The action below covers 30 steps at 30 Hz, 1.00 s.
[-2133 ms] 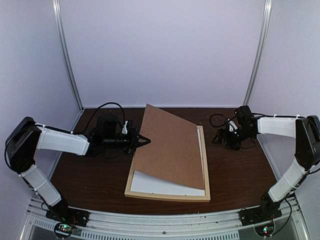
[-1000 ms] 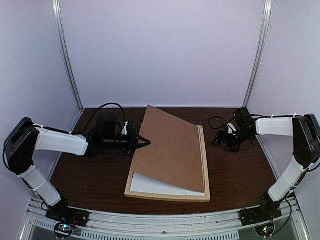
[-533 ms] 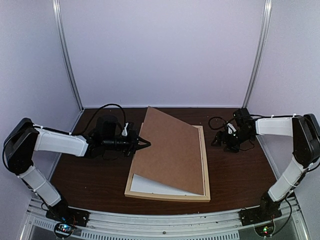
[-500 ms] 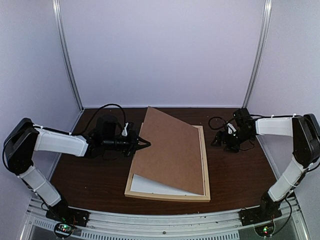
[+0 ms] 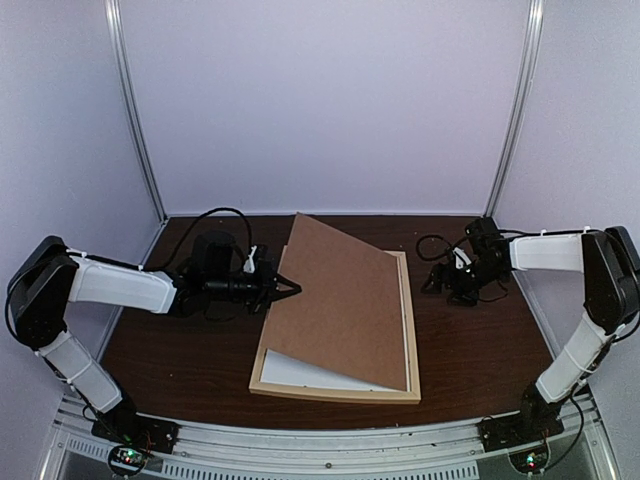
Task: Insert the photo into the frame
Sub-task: Place the backboard on the frame body.
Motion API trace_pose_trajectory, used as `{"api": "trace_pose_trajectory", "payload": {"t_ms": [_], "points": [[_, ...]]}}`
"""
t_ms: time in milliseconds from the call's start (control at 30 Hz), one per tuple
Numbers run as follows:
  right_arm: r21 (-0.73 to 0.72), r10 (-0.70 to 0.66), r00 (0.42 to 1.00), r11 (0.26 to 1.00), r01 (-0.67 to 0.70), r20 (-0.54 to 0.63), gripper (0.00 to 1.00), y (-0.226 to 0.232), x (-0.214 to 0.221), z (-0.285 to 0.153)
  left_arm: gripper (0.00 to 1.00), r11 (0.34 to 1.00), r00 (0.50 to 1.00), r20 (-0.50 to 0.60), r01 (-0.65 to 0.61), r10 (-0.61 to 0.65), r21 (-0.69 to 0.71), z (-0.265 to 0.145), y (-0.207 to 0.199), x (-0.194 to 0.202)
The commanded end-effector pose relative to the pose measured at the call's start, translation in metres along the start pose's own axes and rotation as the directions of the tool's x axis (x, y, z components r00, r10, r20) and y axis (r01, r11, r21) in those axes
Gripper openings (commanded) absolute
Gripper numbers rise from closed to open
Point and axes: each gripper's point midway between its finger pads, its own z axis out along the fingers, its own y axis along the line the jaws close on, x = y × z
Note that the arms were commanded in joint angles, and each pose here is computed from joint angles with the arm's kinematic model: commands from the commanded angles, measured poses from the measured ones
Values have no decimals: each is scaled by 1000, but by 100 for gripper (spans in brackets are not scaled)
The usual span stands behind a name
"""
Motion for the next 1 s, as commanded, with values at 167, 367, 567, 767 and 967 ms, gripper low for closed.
{"api": "trace_pose_trajectory", "payload": {"t_ms": [167,367,567,767,967], "points": [[-8,-14,1000,1000,14,-2,86,-1,-1,3,0,992,997,14,-82,81,93,4,-26,-3],[-11,-11,1000,1000,11,-6,86,-2,0,5,0,994,996,7,-84,84,73,7,-20,3],[-12,-9,1000,1000,9,-8,86,-3,1,6,0,995,996,6,-89,89,50,8,-13,6],[-15,-7,1000,1000,7,-11,86,-3,2,7,0,994,994,10,-105,104,31,8,-11,6],[-16,-4,1000,1000,4,-18,86,-4,4,10,0,991,991,26,-130,129,32,5,-15,3]]}}
